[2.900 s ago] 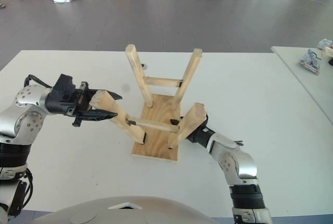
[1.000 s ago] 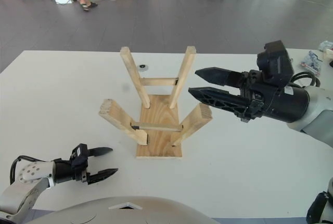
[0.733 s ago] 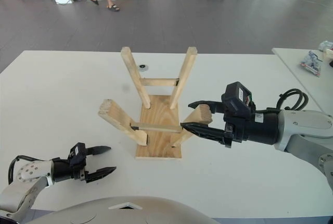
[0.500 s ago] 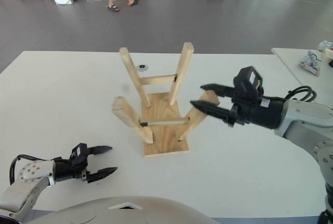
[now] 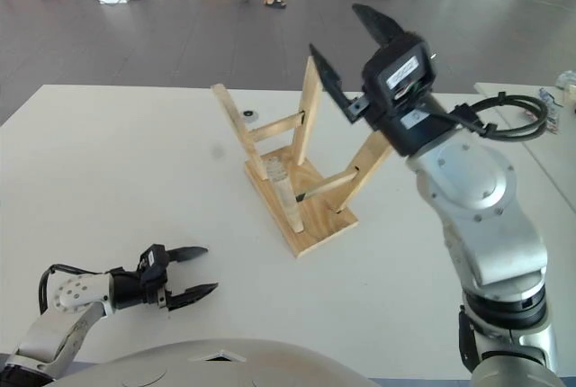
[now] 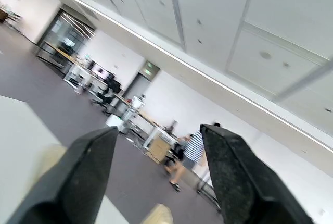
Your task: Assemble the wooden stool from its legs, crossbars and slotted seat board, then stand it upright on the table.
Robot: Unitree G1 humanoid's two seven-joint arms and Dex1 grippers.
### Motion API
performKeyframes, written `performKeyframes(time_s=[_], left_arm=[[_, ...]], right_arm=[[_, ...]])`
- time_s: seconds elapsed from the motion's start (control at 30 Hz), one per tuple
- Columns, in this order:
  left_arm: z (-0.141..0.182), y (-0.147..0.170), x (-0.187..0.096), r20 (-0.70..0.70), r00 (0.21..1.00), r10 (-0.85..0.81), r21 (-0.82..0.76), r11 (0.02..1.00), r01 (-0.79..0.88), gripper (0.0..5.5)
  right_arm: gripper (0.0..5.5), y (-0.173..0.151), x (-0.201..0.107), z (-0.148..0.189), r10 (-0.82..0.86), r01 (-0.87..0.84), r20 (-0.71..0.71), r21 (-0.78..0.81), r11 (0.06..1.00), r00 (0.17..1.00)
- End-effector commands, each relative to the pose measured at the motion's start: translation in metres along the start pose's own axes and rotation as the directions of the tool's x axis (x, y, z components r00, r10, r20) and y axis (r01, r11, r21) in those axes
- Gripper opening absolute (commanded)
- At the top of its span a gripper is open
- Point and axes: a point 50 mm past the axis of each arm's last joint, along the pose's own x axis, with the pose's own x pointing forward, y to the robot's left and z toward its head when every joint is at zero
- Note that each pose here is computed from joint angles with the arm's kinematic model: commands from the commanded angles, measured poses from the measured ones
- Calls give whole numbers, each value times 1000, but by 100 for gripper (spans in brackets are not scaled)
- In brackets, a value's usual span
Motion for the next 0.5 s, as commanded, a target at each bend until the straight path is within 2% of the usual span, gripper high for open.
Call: performKeyframes(time_s=[0.03,0.07,0.1,0.13,0.2,0.23,0.3,0.4,0.43,0.5], left_arm=[[-5,-3,4,-18,1000,14,-31,999,-15,414],[-3,-1,6,-14,1000,13,-29,999,-14,414],[-1,0,7,-13,1000,9,-25,1000,-9,414],[0,3,8,-13,1000,6,-21,1000,-7,414],[0,6,11,-14,1000,1,-20,1000,-2,414],[-1,7,13,-15,1000,0,-22,1000,0,414],[-6,11,14,-20,1000,-1,-26,1000,1,414],[-12,20,10,-23,1000,1,-26,1000,-2,414],[-12,23,9,-22,1000,2,-20,1000,-3,414],[-10,26,9,-13,1000,1,-5,1000,-1,414]], right_arm=[[294,33,-27,-32,32,-51,-164,-113,992,986],[294,45,-40,-48,74,-117,-257,-157,981,963],[294,56,-56,-71,125,-197,-413,-135,971,902],[294,65,-73,-89,182,-257,-564,-56,965,806],[294,77,-91,-104,277,-349,-680,33,937,679],[294,79,-89,-103,282,-344,-680,48,938,676],[294,71,-73,-98,225,-271,-646,28,962,730],[294,38,-35,-82,107,-112,-488,20,994,866],[294,17,-19,-70,47,-24,-390,62,998,920],[294,-17,-6,-53,13,11,-256,92,996,967]])
